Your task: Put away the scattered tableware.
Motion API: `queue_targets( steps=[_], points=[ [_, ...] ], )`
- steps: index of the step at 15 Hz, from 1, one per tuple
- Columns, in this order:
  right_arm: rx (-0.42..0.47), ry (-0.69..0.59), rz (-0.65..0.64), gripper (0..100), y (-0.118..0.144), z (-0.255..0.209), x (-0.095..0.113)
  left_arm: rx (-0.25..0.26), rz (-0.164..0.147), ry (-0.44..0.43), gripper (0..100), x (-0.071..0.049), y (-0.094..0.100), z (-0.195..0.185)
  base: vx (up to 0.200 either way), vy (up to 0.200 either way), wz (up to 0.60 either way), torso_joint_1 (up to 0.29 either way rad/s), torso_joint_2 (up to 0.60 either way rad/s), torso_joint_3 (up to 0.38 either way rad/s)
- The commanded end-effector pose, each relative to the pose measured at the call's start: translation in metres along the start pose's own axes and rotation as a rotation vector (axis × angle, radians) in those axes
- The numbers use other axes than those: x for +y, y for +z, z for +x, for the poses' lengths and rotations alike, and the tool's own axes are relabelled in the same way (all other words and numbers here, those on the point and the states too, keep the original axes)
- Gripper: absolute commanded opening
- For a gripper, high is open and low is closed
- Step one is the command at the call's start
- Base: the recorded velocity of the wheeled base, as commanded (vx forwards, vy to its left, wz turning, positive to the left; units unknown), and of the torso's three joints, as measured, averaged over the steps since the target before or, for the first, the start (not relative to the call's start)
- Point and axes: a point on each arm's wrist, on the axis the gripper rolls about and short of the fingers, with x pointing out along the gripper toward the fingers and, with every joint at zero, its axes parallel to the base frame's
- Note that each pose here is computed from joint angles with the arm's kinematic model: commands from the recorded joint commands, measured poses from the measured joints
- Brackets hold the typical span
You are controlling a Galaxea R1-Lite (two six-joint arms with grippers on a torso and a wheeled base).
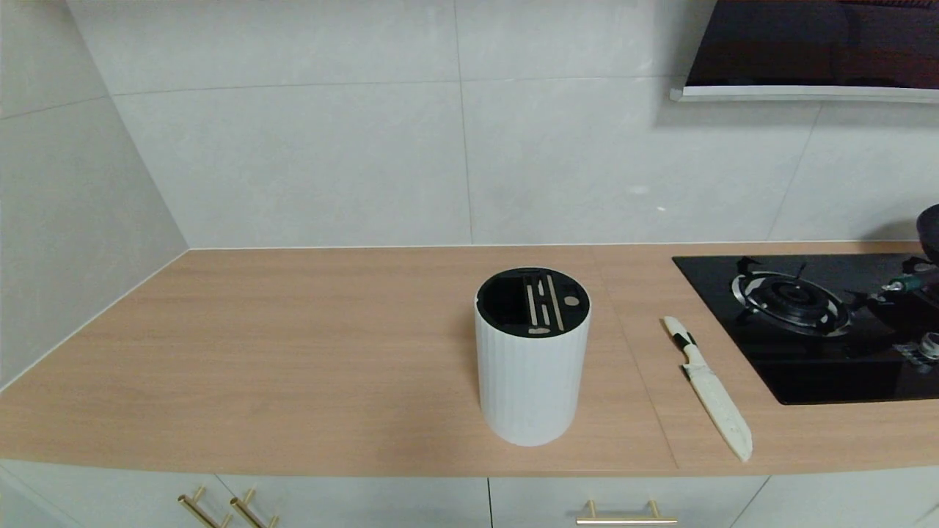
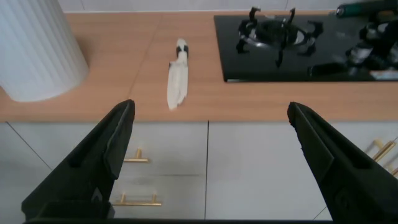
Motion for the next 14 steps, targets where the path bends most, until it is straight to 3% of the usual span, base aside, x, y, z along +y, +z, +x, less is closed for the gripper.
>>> queue_targets(
  steps=[1,9,14],
  points=[
    [0.002,0.000,0.000,100,-0.0001,0.0001,0.0000,0.001,0.000,0.001,100,0.0000,-0.0002,0.0001,0.000,0.000,0.00,0.276,-0.60,-0.325],
    [0.001,-0.001,0.000,100,0.0001,0.0001,0.0000,0.001,0.000,0.001,100,0.0000,-0.0002,0.0001,0.000,0.000,0.00,0.201,-0.41,-0.218],
    [0.002,-0.001,-0.002,100,-0.0001,0.0001,0.0000,0.001,0.000,0.001,100,0.0000,-0.0002,0.0001,0.000,0.000,0.00,0.026,-0.05,-0.026]
  ],
)
